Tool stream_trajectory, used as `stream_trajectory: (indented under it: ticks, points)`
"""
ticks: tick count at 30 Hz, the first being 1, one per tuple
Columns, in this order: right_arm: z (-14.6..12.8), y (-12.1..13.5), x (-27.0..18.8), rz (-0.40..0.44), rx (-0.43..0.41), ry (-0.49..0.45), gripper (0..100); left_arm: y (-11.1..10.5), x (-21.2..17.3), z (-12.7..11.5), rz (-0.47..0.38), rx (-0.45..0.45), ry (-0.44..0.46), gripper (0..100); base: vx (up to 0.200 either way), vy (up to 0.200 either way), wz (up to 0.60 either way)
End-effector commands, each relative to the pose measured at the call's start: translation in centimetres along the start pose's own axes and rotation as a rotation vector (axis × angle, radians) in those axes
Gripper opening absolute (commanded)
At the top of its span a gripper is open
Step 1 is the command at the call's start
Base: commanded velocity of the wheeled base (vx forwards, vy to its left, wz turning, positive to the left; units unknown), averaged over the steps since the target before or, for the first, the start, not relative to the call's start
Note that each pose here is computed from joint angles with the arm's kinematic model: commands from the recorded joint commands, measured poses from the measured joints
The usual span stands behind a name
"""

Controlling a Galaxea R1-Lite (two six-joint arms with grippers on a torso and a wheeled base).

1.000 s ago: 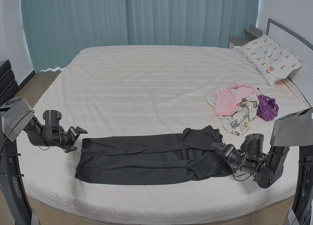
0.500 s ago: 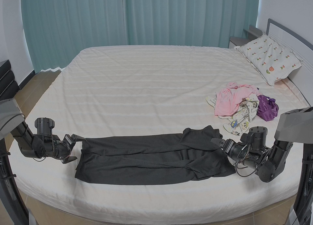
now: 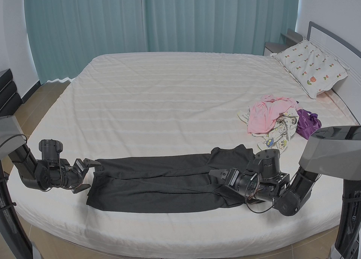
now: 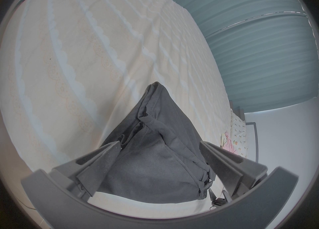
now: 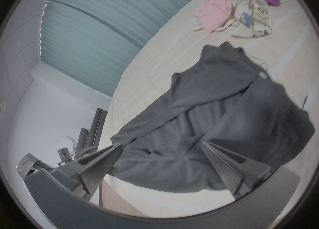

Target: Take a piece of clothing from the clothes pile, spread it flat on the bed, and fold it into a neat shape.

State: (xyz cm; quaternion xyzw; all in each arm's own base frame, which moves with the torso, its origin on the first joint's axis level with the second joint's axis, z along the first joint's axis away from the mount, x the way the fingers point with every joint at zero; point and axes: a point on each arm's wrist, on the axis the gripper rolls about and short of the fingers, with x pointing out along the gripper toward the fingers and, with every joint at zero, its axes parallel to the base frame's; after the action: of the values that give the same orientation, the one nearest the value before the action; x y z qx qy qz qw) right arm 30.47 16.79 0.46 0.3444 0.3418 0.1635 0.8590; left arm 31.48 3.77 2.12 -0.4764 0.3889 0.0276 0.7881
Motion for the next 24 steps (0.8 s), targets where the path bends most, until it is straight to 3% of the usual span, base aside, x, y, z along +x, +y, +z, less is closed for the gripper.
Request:
stream_trajectory:
  ticks: [1, 5, 16, 24]
  points:
    - [-2.3, 1.9, 0.4, 0.042, -0.021, 0.06, 100, 0.0, 0.0, -0.3, 0.003, 0.001, 0.006, 100, 0.0, 0.0, 0.0]
    - [-4.2, 2.4, 0.9, 0.041, -0.016, 0.119, 100, 0.0, 0.0, -0.3, 0.003, 0.001, 0.006, 100, 0.0, 0.0, 0.0]
    - [-5.3, 3.6, 2.6, 0.02, -0.03, 0.177, 100, 0.1, 0.2, -0.2, -0.001, 0.007, 0.002, 100, 0.0, 0.0, 0.0]
    - [-5.3, 3.7, 5.5, -0.037, -0.052, 0.136, 100, 0.1, 0.2, -0.2, -0.002, 0.006, -0.002, 100, 0.0, 0.0, 0.0]
